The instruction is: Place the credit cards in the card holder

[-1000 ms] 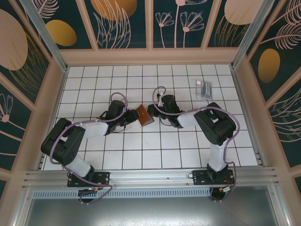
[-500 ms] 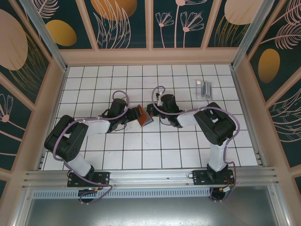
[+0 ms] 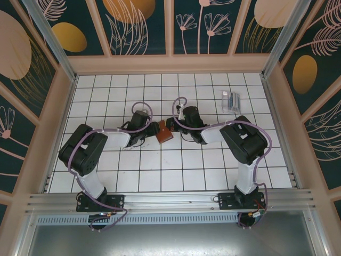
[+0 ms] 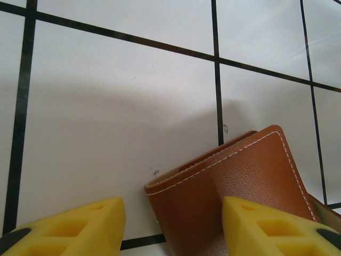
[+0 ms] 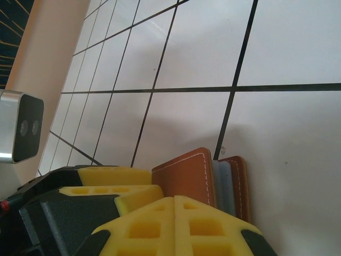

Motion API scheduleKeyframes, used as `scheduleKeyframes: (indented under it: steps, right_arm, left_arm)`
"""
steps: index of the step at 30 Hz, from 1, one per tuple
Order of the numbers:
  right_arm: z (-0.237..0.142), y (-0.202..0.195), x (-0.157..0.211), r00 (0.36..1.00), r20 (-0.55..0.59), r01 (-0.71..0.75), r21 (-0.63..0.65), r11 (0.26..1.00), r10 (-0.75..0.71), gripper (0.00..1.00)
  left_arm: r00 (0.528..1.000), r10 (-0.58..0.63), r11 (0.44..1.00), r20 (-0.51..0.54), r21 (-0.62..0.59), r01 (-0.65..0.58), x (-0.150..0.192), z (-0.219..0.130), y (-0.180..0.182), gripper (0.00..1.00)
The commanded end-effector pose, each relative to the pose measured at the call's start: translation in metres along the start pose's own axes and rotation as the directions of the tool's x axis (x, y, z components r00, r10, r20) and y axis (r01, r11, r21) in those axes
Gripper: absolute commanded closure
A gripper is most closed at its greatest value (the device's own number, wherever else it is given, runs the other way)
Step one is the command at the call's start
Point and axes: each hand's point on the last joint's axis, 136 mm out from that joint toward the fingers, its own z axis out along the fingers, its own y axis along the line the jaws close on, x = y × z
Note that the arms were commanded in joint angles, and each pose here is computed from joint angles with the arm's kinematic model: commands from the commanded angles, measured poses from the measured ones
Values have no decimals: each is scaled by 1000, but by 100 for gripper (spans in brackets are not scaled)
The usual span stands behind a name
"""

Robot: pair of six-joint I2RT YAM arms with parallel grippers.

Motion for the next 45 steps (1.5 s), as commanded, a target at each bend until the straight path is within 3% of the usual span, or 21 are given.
scheduleKeyframes:
  steps: [1,16,29,45]
  right_arm:
    - [-1,13,-10,998,24,57,-12,998,-57,100]
    - [22,0,12,996,-2,84,59,995,-84,100]
    - [35,-5,29,998,-5,58,76,995,-58,100]
    - [24,-18,25,982,-12,188,137,973,-188,100]
  left_arm:
    - [997,-5,996,-83,-88,-2,27,10,25,48]
    - [992,-60,998,-112,6,61,34,7,9,51]
    - [979,-124,984,-165,110,143,49,4,-3,79]
    - [981,-125,990,-148,51,134,48,1,8,84]
